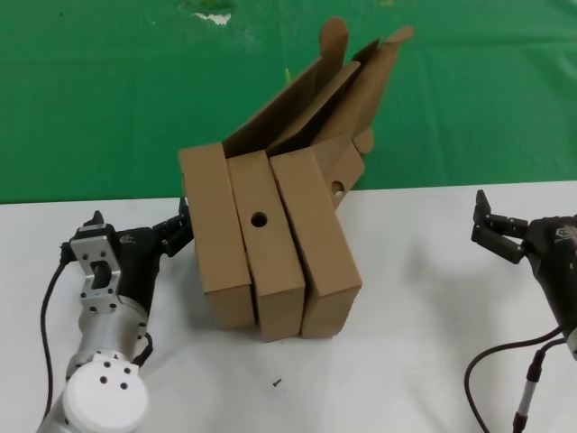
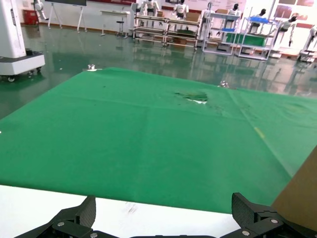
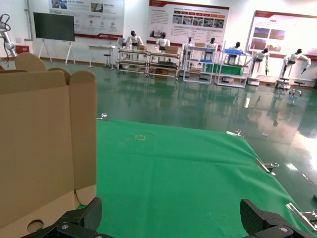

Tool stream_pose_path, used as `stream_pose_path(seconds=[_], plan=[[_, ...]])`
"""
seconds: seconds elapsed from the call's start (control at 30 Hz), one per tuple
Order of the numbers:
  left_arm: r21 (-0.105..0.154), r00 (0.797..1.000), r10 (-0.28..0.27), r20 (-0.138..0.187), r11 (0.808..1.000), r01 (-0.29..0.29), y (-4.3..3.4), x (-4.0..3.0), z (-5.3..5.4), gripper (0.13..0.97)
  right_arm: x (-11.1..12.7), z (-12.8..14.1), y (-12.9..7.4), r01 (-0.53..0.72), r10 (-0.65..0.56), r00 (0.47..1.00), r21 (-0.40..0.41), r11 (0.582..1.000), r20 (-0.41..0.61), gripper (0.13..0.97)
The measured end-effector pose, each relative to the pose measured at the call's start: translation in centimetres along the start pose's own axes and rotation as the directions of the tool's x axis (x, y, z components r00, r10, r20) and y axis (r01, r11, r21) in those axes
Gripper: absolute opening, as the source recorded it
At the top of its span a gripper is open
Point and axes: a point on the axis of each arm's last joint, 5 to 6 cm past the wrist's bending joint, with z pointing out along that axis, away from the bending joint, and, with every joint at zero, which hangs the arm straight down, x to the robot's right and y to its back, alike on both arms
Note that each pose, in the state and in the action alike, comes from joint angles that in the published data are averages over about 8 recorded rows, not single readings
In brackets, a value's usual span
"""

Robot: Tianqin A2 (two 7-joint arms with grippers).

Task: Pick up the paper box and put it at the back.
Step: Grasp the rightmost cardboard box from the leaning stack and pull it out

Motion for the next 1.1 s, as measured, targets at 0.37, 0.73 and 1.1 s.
stream_pose_path(seconds=[0.37,0.73,1.1], plan=[[0.014,0.997,-0.027,-0.075,0.999,0.028,-0.21,1.04,-0.4,0.899,0.0,0.0,0.0,0.0,0.0,1.0,0.0,1.0,0.0,0.966],[0.041,0.999,-0.01,-0.037,0.999,0.012,-0.52,-0.08,-0.4,0.899,0.0,0.0,0.0,0.0,0.0,1.0,0.0,1.0,0.0,0.966],[0.085,0.997,-0.009,0.083,0.996,0.002,-1.73,-3.61,-1.3,0.924,0.0,0.0,0.0,0.0,0.0,1.0,0.0,1.0,0.0,0.966]])
